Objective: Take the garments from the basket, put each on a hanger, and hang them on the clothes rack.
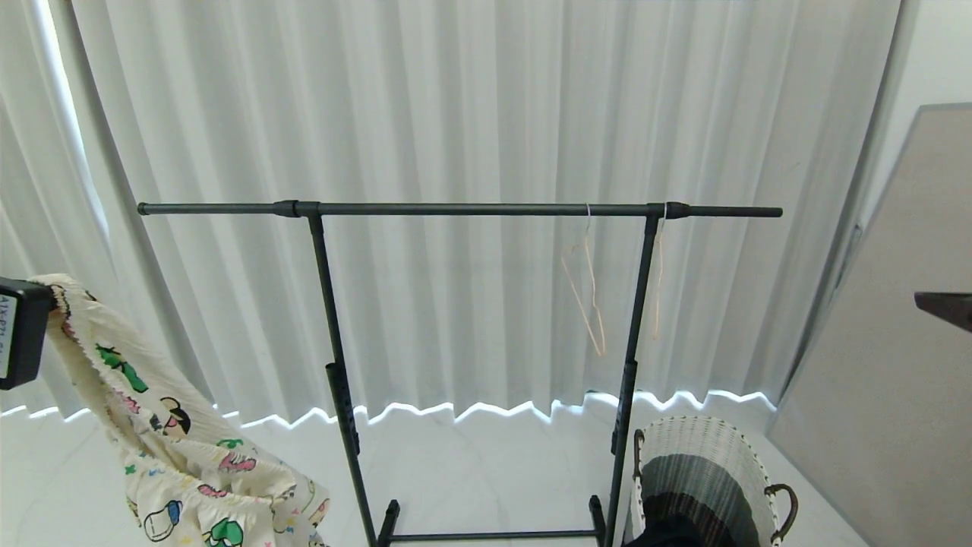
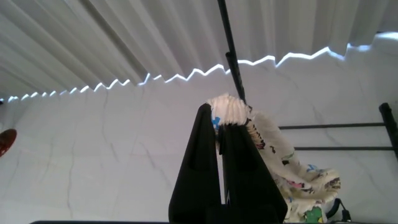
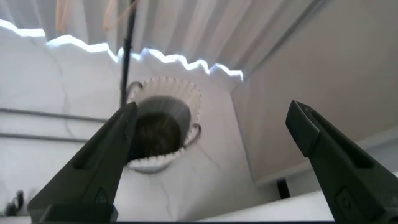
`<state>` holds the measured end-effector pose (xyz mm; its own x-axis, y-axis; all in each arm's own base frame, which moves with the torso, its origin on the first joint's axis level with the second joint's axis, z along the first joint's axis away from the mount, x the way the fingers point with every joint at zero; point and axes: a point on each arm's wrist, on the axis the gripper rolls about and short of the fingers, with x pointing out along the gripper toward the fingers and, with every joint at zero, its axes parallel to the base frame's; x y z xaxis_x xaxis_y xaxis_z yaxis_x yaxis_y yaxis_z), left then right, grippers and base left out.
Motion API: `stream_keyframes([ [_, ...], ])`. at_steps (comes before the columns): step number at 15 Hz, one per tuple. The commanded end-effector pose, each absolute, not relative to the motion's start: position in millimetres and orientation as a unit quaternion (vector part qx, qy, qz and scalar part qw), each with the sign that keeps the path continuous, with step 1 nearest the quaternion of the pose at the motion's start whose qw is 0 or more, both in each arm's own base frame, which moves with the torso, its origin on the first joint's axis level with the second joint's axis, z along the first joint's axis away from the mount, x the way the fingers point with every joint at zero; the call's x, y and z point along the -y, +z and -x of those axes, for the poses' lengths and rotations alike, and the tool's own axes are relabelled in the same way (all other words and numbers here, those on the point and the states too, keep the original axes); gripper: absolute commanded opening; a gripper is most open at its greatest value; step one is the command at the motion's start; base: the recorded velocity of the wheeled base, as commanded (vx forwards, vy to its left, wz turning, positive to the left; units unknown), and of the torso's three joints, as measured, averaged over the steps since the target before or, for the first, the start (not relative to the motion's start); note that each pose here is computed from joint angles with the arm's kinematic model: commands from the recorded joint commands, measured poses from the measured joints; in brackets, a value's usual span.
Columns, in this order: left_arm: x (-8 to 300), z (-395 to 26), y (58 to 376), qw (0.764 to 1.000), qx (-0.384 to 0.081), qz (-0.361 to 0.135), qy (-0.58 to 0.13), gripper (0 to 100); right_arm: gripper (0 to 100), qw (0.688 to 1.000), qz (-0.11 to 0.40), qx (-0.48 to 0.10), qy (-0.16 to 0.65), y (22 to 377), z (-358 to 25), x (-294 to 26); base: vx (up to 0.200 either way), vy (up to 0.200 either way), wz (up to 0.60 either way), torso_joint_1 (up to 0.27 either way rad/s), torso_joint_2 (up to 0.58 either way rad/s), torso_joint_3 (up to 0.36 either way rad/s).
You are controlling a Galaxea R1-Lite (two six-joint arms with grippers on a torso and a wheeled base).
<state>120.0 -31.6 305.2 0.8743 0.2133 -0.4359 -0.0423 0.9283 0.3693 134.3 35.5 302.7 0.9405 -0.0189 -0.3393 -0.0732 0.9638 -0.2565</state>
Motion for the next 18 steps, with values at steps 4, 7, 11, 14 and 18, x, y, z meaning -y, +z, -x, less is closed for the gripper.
stream_keyframes([
  [4,31.8,-120.6,305.3,0.952,-0.242,-0.178,0.067,0,100,0.978,0.129,-0.165,0.019,295.6,-138.6,-35.1,0.2,0.0,0.0,0.011,-0.01,-0.007],
  [7,32.2,-120.4,304.6,0.951,-0.244,-0.179,0.065,0,100,0.977,0.126,-0.171,0.011,293.3,-140.0,-32.4,0.2,0.0,0.0,0.002,0.0,0.001],
  [11,32.5,-121.3,304.2,0.951,-0.245,-0.179,0.065,0,100,0.977,0.103,-0.188,0.007,286.1,-146.6,-34.3,0.2,0.0,0.0,0.0,0.0,0.002],
  [14,32.5,-121.4,303.9,0.95,-0.246,-0.18,0.065,0,100,0.974,0.073,-0.215,0.011,277.3,-165.1,-43.1,0.2,0.0,0.0,0.001,0.0,0.004],
  [18,33.3,-121.8,303.9,0.951,-0.244,-0.18,0.063,0,100,0.964,0.036,-0.26,0.037,259.2,-186.4,-70.1,0.1,0.0,0.0,0.001,0.0,0.001],
])
